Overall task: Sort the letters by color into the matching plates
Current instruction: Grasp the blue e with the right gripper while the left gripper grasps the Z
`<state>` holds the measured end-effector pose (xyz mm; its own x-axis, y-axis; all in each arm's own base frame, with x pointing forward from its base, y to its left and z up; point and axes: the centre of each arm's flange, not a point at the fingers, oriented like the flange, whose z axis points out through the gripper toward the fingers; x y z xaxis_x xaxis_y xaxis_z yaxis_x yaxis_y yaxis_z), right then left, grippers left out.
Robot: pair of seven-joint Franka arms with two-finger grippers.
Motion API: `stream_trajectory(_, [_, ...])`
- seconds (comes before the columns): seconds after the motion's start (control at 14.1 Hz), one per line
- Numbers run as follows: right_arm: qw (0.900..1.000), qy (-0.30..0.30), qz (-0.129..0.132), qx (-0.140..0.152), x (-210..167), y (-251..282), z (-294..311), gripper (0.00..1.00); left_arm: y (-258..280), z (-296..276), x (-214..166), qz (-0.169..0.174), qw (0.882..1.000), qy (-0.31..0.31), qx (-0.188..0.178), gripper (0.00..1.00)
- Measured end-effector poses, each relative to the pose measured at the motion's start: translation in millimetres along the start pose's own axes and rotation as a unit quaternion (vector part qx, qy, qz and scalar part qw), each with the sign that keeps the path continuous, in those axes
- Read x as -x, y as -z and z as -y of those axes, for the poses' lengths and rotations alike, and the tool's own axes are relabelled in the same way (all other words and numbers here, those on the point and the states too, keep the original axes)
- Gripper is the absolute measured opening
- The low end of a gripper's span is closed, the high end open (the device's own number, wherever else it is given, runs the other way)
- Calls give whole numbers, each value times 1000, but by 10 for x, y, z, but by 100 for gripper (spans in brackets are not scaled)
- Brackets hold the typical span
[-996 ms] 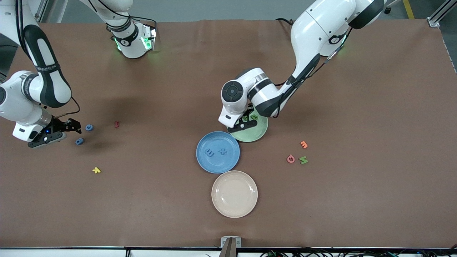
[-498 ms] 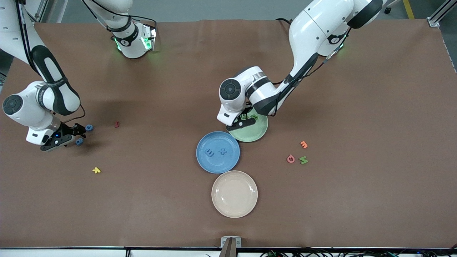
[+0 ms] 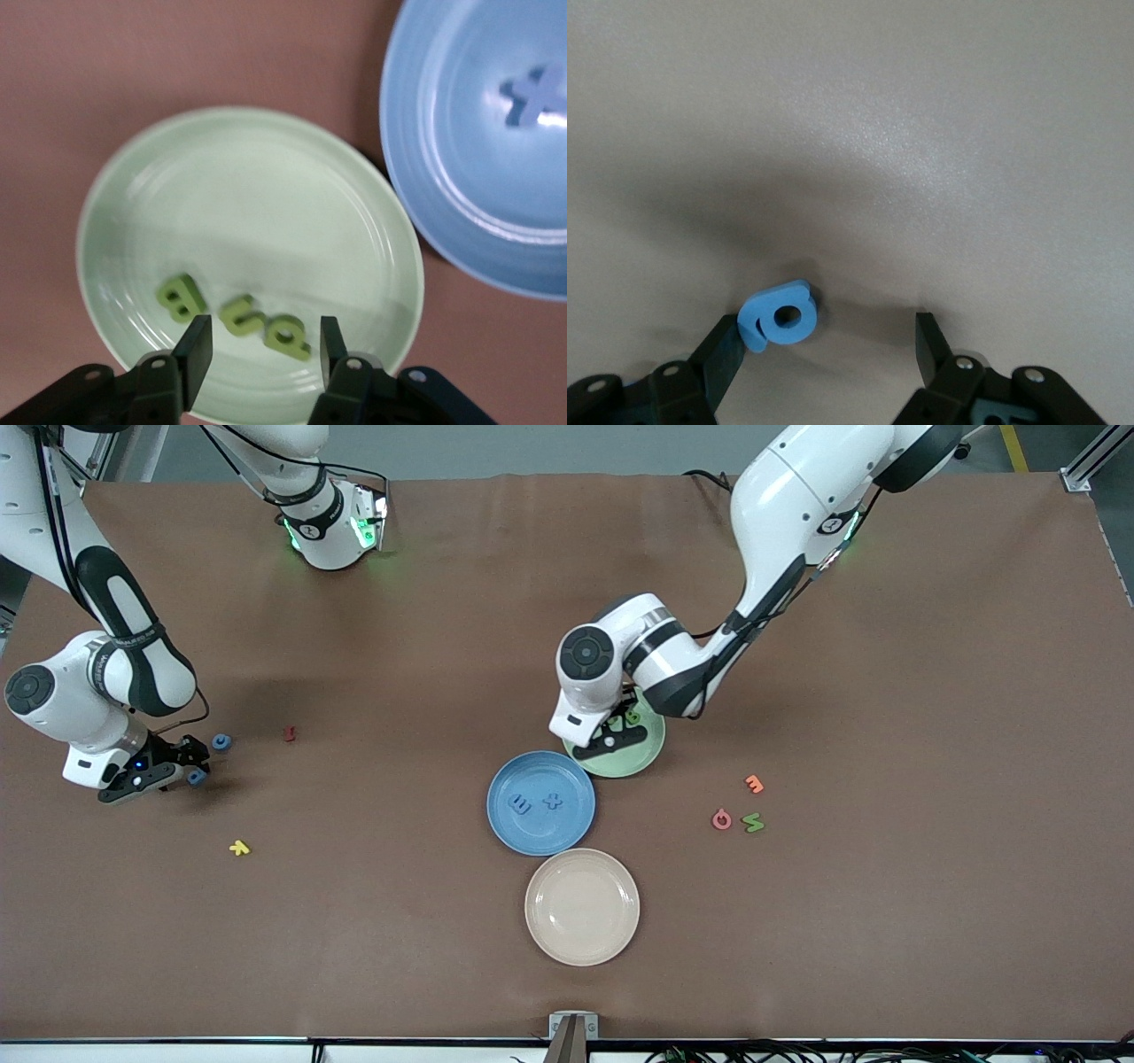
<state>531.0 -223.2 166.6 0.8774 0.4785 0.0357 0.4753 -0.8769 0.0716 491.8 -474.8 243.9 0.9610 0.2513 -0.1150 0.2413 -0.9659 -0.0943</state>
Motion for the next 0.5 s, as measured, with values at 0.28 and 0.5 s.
stream_trajectory(0.28, [1000, 3, 1, -3, -2, -4, 9, 75, 290, 721, -685, -11, 999, -30, 0, 57])
stream_trajectory(0.5, [1000, 4, 1, -3, -8, -1, 11, 71, 328, 1229, -1145, -9, 999, -42, 1, 56])
